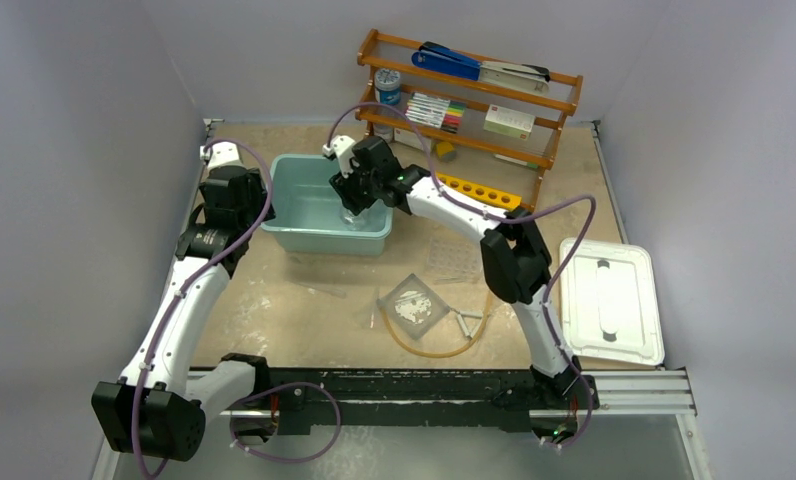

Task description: Organize the chemistry lab equipment

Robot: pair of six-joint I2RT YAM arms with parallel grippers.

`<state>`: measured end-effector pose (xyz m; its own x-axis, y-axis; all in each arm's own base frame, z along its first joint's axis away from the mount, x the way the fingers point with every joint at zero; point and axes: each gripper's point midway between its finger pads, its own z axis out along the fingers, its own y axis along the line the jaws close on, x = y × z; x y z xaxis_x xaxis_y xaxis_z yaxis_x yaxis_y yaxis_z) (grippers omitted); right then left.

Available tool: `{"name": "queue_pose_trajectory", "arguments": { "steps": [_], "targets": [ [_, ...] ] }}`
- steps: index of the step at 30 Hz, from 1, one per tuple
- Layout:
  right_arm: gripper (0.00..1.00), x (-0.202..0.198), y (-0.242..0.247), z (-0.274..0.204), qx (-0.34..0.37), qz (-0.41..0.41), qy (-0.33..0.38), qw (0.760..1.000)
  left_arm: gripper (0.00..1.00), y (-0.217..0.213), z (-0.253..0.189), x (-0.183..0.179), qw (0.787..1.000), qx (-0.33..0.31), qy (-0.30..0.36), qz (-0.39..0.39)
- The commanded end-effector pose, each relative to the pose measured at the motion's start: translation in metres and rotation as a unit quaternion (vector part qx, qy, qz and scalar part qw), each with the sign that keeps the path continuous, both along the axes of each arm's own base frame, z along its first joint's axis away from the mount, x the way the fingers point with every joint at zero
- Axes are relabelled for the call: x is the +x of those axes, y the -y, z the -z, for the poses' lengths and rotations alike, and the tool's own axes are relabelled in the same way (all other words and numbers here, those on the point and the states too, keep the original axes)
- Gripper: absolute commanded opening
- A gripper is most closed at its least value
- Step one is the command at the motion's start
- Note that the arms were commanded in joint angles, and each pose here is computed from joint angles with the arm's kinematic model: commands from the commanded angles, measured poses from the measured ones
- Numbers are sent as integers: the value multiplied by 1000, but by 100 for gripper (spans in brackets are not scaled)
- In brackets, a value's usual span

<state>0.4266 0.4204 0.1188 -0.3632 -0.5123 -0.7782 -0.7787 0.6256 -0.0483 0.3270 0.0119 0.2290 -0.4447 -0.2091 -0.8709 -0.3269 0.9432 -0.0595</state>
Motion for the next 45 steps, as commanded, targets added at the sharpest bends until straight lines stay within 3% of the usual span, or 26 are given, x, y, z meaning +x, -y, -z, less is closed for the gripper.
{"name": "queue_pose_trajectory", "arguments": {
  "steps": [1,4,6,9,12,14,17,21,24,27,29,35,39,45],
  "targets": [
    [56,7,-2,-103,73,6,88,993,59,0,-7,3,1000,-2,17,3],
    [60,7,4,-128,85,16,109,990,59,7,-11,3,999,-11,24,24],
    [60,5,10,-146,99,27,124,987,55,37,-13,4,993,-36,35,111],
    [59,3,27,-176,120,59,158,978,47,105,-30,-11,961,-100,72,249],
    [59,5,51,-202,132,101,196,966,44,149,-51,-37,938,-122,111,305],
    [59,10,66,-209,133,124,204,962,47,167,-51,-51,927,-135,116,331],
    [59,17,87,-210,137,151,199,959,59,184,-37,-62,926,-146,102,333],
    [60,25,109,-208,138,177,193,955,61,233,-20,-76,920,-152,83,351],
    [65,27,122,-206,134,193,192,953,64,275,4,-95,929,-86,53,355],
    [67,27,137,-202,122,212,193,950,78,276,34,-98,954,6,16,298],
    [68,25,146,-202,118,220,196,948,80,274,51,-99,959,33,-9,282],
    [71,20,166,-192,112,229,191,948,68,268,64,-102,963,33,-27,266],
    [71,17,171,-182,111,227,184,950,64,271,92,-103,957,81,-80,268],
    [71,13,173,-176,108,224,180,952,56,282,129,-109,948,74,-141,276]
  ]
}}
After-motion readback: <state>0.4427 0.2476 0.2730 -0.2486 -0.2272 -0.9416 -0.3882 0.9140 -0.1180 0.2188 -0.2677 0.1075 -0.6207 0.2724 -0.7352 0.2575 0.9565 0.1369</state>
